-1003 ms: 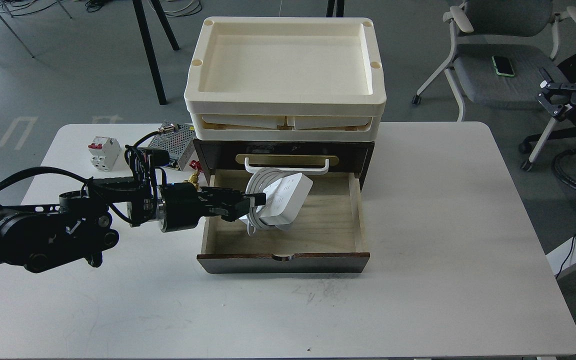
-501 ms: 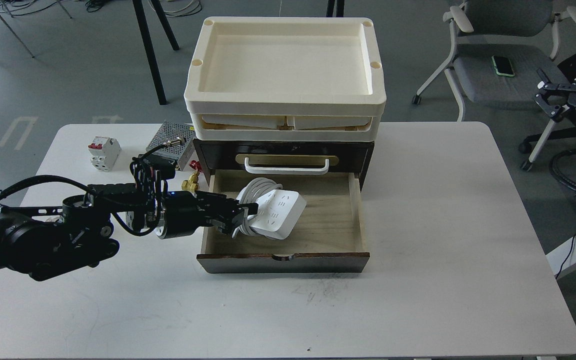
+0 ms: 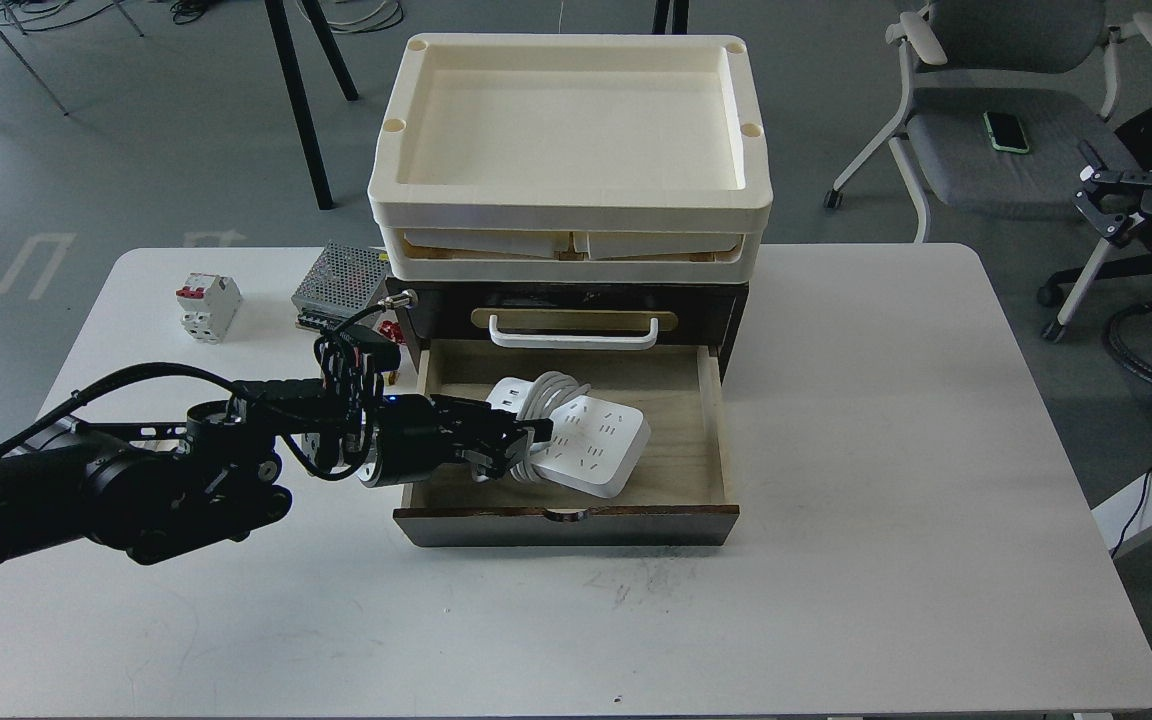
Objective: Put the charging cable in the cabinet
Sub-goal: 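Open the left gripper to release the cable inside the drawer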
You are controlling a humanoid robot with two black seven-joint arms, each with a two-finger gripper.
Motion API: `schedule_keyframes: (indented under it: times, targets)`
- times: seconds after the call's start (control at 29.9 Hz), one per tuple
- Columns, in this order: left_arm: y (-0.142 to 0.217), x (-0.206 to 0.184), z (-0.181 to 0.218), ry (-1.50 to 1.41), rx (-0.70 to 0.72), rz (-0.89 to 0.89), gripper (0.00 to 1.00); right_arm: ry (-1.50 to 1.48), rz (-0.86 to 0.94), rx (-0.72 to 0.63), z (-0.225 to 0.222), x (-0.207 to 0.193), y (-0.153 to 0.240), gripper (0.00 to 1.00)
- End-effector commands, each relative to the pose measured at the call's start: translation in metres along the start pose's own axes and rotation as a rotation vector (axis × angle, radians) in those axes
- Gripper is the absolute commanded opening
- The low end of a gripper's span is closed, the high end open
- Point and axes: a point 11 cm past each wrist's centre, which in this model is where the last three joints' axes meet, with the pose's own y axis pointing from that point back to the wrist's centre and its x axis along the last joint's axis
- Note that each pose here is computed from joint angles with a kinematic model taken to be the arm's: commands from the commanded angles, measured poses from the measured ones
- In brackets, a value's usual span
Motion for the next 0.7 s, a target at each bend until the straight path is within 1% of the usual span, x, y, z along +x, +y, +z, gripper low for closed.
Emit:
schedule_keyframes:
  times: [0.0, 0.1, 0.17, 0.2, 0.27, 0.33, 0.37, 0.53, 0.67]
  targets:
    - [-0.004, 0.0, 0.003, 0.005, -0.01, 0.0, 0.26, 0.0, 0.0, 0.001, 0.0, 0.0, 0.0, 1.0]
    - [-0.005, 0.001, 0.004, 0.028, -0.014, 0.004, 0.3, 0.0, 0.0, 0.001, 0.0, 0.0, 0.0, 1.0]
    - [-0.005, 0.001, 0.004, 0.044, -0.015, 0.01, 0.36, -0.002, 0.0, 0.003, 0.0, 0.0, 0.0, 1.0]
    - [-0.005, 0.002, 0.004, 0.05, -0.017, 0.012, 0.43, -0.002, 0.0, 0.002, -0.001, 0.0, 0.0, 1.0]
    - [-0.004, 0.003, 0.003, 0.055, -0.016, 0.012, 0.51, -0.002, 0.0, 0.005, -0.001, 0.0, 0.0, 1.0]
    - [0.0, 0.004, 0.001, 0.061, -0.014, 0.018, 0.64, -0.003, 0.0, 0.005, -0.002, 0.0, 0.0, 1.0]
    - [0.003, 0.006, 0.0, 0.071, -0.014, 0.026, 0.69, -0.002, 0.0, 0.005, -0.001, 0.0, 0.0, 1.0]
    - [0.046, 0.018, -0.007, 0.179, -0.029, 0.071, 0.81, -0.002, 0.003, 0.001, 0.0, 0.001, 0.001, 1.0]
    - [0.095, 0.036, -0.005, 0.258, -0.027, 0.107, 0.84, -0.003, 0.005, 0.004, 0.0, 0.002, 0.001, 1.0]
